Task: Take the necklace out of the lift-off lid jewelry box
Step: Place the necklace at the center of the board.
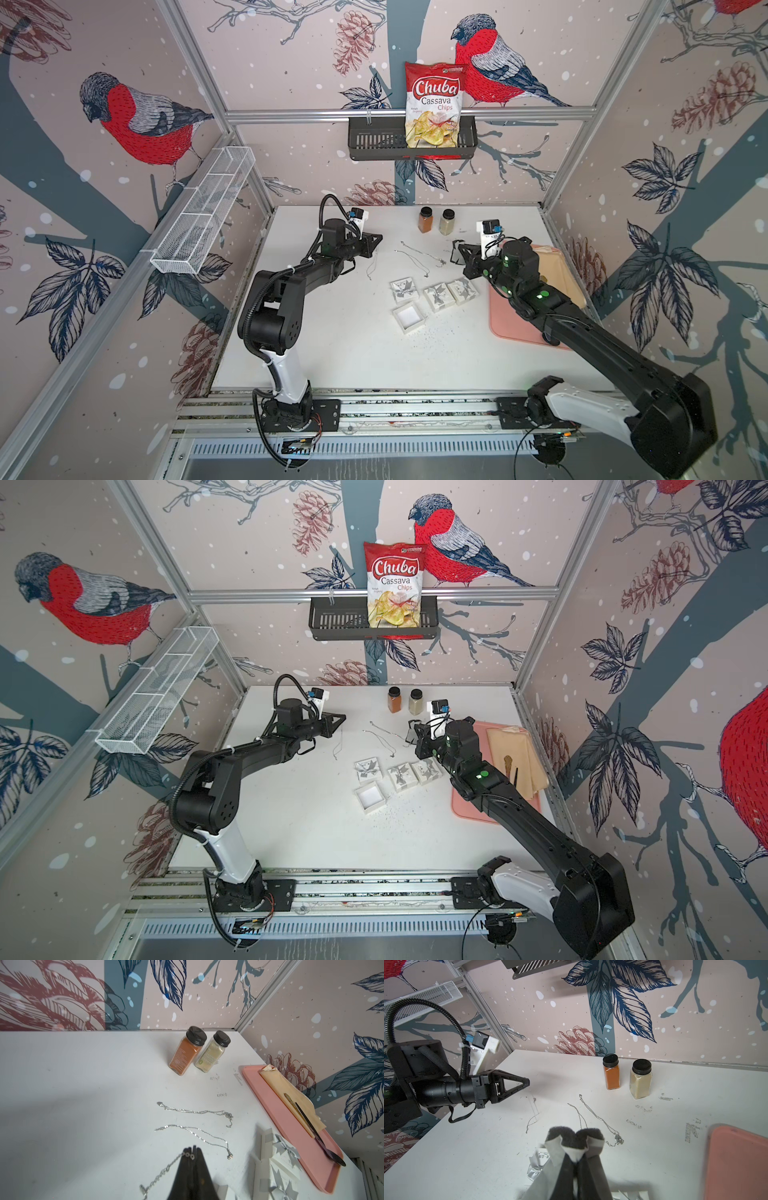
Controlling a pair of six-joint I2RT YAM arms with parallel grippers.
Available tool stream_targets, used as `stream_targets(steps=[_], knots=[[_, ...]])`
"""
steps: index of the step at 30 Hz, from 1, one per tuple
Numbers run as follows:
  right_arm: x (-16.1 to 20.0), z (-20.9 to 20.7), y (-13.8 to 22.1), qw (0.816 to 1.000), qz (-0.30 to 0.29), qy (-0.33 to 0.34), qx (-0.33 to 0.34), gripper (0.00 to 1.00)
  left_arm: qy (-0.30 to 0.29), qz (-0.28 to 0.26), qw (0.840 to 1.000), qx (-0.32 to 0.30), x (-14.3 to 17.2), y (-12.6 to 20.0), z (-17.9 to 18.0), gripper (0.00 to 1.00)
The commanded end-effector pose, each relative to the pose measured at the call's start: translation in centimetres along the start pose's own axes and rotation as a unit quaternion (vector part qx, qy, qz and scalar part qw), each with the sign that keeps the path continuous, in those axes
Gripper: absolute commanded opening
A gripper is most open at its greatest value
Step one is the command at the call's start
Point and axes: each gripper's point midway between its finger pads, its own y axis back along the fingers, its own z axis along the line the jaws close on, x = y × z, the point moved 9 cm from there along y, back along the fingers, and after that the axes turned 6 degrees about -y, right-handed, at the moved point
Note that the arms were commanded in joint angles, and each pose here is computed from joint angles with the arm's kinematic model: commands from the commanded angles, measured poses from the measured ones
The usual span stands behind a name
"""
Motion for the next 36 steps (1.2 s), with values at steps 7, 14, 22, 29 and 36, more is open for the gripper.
stream_targets(steps=[7, 14, 22, 29, 36], knots=[[0.1, 0.0, -0.3, 1.0, 0.006, 0.005, -0.003, 0.06, -0.013, 0.006, 1.0, 0.01, 1.2, -1.3, -1.1, 0.0], [0.0, 0.0, -0.5, 1.0, 0.008, 0.005, -0.003, 0.06, -0.013, 0.03, 0.998, 0.045, 2.5, -3.7, -2.5, 0.0], [0.2, -0.1, -0.4, 1.0, 0.012, 0.002, 0.0, 0.06, -0.006, 0.051, 0.996, 0.071, 3.9, -6.1, -3.9, 0.0], [0.3, -0.1, -0.3, 1.0, 0.012, 0.0, 0.0, 0.06, 0.014, 0.071, 0.991, 0.11, 5.9, -7.7, -5.0, 0.0], [0.4, -0.1, -0.4, 1.0, 0.016, 0.0, -0.002, 0.06, 0.006, 0.096, 0.986, 0.133, 7.4, -8.5, -6.7, 0.05]])
